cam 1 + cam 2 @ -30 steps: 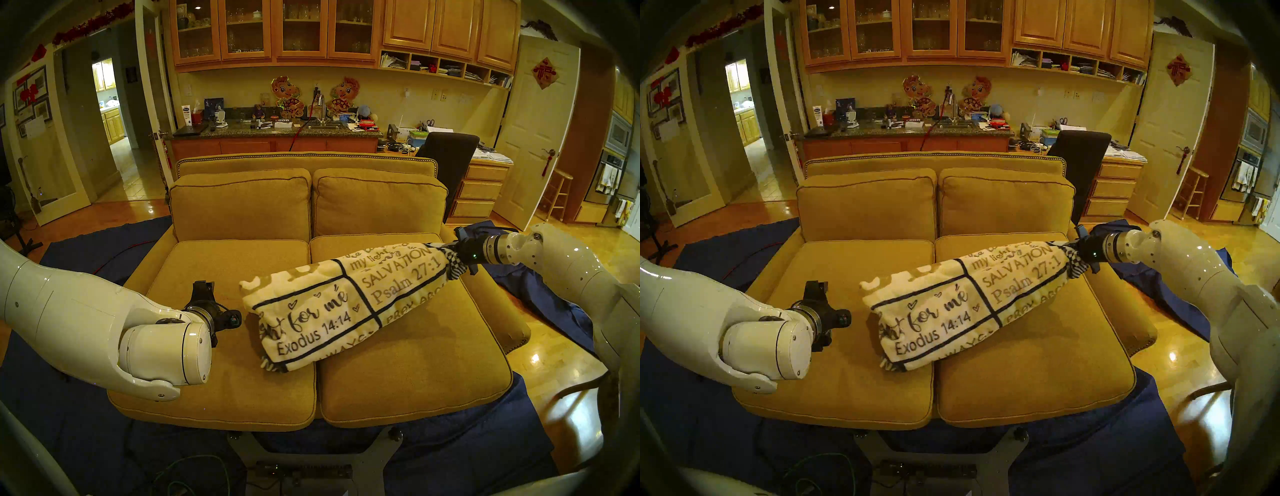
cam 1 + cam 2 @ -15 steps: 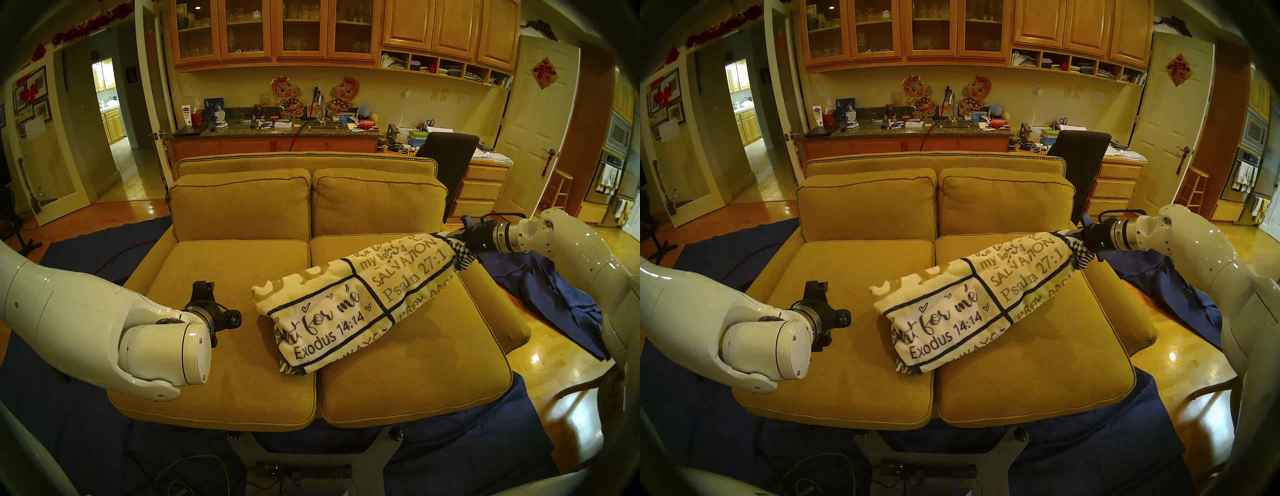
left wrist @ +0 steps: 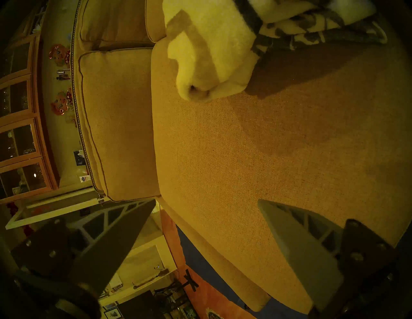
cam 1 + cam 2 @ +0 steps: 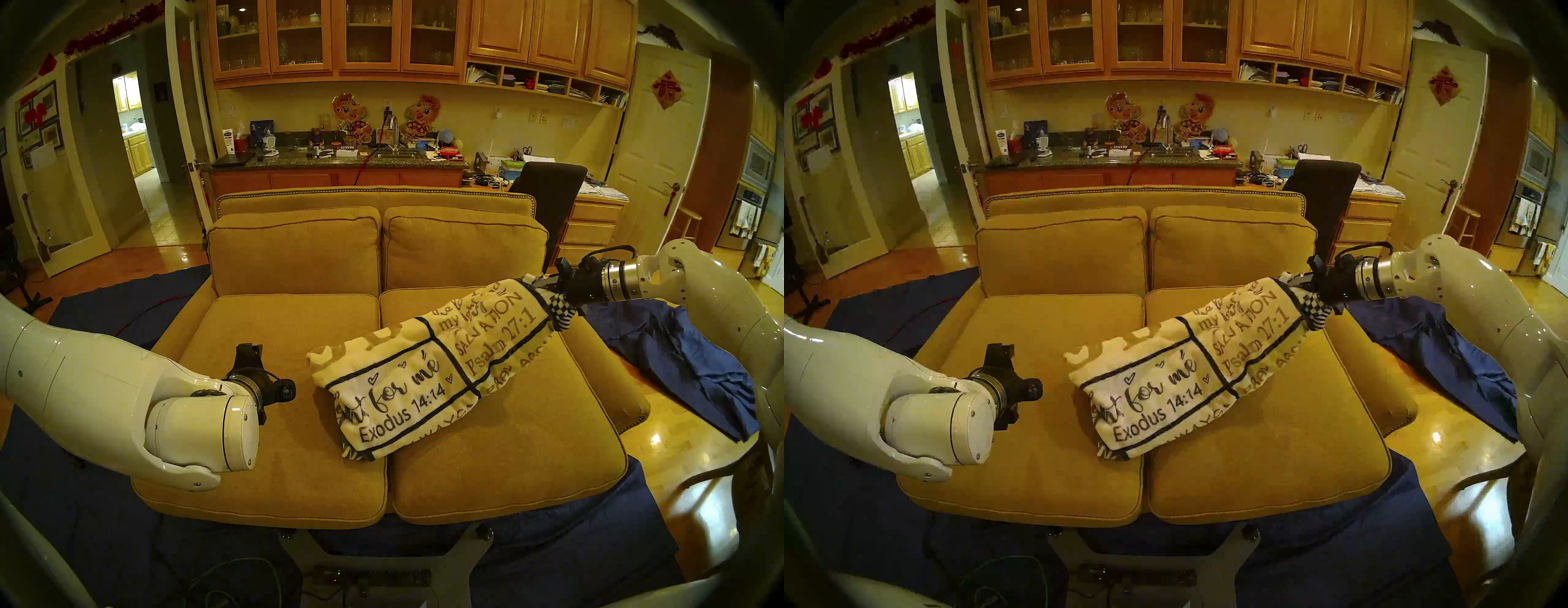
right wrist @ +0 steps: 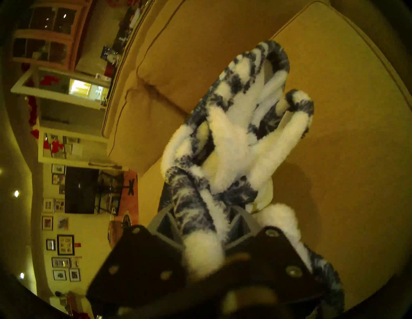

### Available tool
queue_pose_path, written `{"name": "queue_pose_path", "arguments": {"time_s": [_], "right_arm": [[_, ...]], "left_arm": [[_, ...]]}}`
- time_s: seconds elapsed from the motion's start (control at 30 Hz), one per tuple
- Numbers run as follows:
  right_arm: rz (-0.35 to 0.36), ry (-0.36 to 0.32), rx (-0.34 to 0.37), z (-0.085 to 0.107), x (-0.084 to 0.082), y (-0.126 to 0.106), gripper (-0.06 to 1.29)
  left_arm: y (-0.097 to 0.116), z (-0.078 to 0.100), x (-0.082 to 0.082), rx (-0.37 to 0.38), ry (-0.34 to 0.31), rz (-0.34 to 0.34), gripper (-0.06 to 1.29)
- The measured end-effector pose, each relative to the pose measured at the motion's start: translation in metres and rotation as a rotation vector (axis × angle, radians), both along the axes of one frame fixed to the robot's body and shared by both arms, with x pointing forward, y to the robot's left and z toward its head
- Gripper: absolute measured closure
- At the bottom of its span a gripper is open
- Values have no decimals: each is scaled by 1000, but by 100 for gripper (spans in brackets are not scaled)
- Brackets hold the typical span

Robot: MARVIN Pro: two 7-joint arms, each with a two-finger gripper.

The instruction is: Fold the blanket in half twice

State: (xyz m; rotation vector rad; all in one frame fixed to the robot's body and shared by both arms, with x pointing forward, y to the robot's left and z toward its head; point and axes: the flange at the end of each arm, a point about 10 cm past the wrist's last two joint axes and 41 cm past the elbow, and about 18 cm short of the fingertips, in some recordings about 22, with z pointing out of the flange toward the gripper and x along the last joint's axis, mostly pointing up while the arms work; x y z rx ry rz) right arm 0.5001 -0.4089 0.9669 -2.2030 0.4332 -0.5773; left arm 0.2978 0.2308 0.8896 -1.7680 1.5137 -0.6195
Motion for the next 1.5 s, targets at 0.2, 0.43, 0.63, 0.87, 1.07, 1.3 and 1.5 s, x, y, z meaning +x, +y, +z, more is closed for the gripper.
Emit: {"name": "queue_pose_path", "arguments": {"time_s": [0.2, 0.43, 0.63, 0.87, 1.07, 1.3, 1.5], "right_arm": [[88, 28, 18, -15, -12, 29, 109], [193, 63, 58, -32, -26, 68, 109], [306, 66, 111, -35, -36, 113, 109], [435, 54, 159, -29, -49, 164, 109], [536, 67, 188, -34, -69, 202, 109], [623, 114, 214, -57, -104, 244, 109], [663, 155, 229, -79, -134, 271, 109]], "left_arm": [[0, 0, 1, 1, -2, 0, 0], [1, 0, 1, 2, -4, 0, 0], [1, 0, 1, 3, -5, 0, 0], [1, 0, 2, 4, -6, -1, 0], [1, 0, 2, 4, -7, -1, 0], [1, 0, 2, 4, -9, -2, 0], [1, 0, 2, 5, -10, -2, 0]]}}
